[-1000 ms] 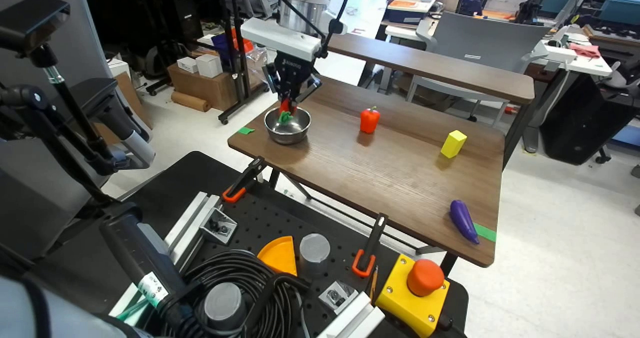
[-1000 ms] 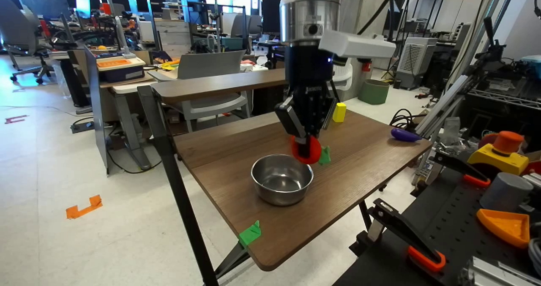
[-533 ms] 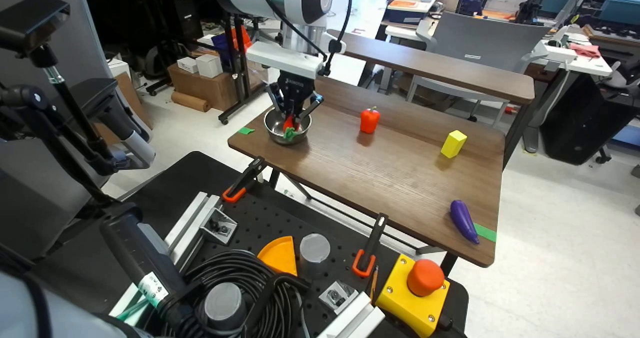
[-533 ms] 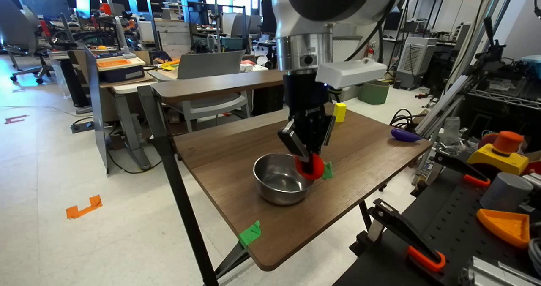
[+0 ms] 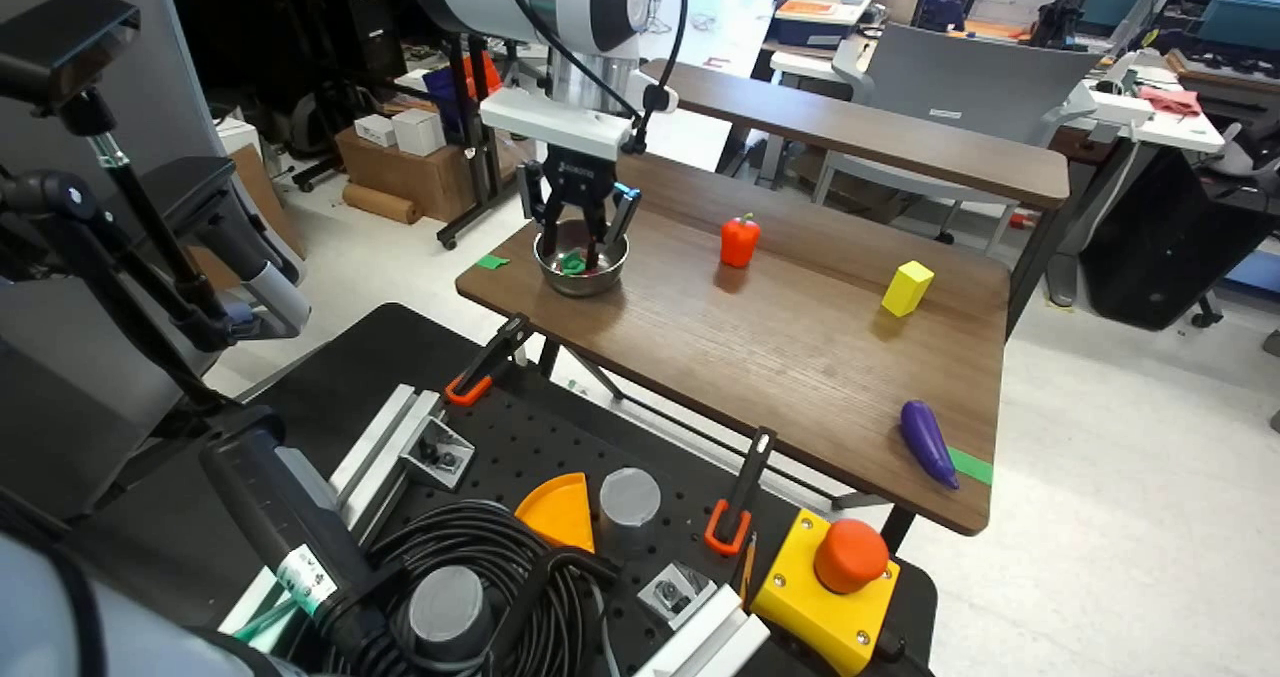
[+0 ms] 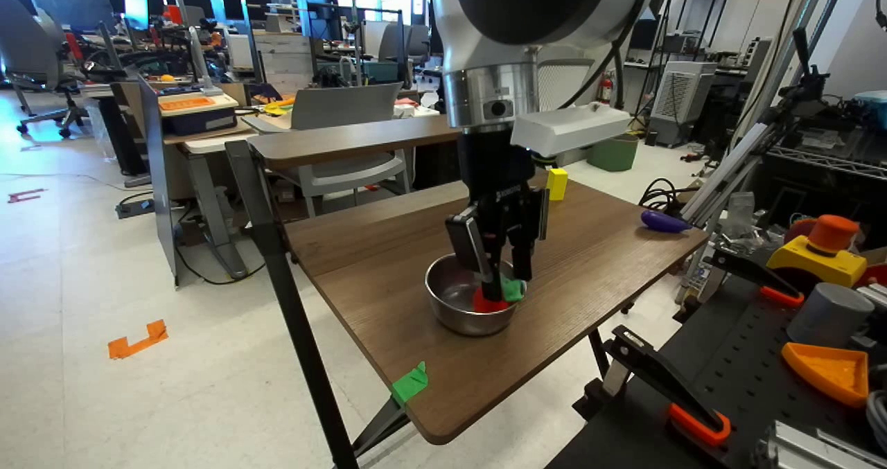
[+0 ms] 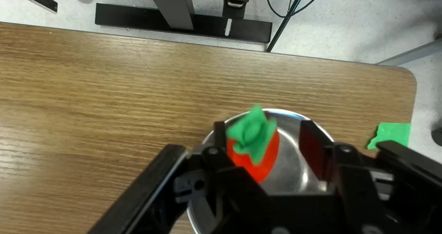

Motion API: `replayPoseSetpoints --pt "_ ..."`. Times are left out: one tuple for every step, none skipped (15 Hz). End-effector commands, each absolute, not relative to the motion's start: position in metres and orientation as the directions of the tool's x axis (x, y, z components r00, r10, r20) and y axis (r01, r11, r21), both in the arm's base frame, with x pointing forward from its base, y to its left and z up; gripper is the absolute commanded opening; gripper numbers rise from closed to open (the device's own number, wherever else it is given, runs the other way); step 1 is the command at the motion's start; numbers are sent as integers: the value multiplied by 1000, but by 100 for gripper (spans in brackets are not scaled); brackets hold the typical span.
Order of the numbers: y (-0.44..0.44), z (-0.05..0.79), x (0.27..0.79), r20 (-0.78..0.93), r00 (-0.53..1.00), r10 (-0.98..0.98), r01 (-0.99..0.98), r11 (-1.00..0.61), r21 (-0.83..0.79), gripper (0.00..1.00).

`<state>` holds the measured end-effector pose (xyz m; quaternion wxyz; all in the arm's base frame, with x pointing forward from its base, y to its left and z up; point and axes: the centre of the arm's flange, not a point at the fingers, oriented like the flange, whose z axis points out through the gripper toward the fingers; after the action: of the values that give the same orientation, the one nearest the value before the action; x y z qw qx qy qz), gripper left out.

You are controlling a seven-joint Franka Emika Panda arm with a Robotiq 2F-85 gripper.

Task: Pick up the red plush toy from the table and put it in the pot

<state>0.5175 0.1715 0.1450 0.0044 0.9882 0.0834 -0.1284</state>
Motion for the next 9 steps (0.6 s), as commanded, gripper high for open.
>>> replayPoseSetpoints --pt "178 158 513 -253 954 163 171 -985 9 89" --pt "179 159 513 -244 956 162 170 -985 10 96" --pt "180 160 514 -234 959 162 169 -986 10 100" --pt "180 161 514 -224 962 159 165 -986 9 100" --pt "181 162 515 -213 966 148 152 -988 7 100" --pt "181 164 516 -198 972 124 126 -992 -3 100" --pt "180 166 517 -184 978 96 96 -995 -12 100" --pt "179 168 519 -168 984 53 50 -999 -23 100" --pt "178 169 520 -153 988 -8 -14 -999 -41 100"
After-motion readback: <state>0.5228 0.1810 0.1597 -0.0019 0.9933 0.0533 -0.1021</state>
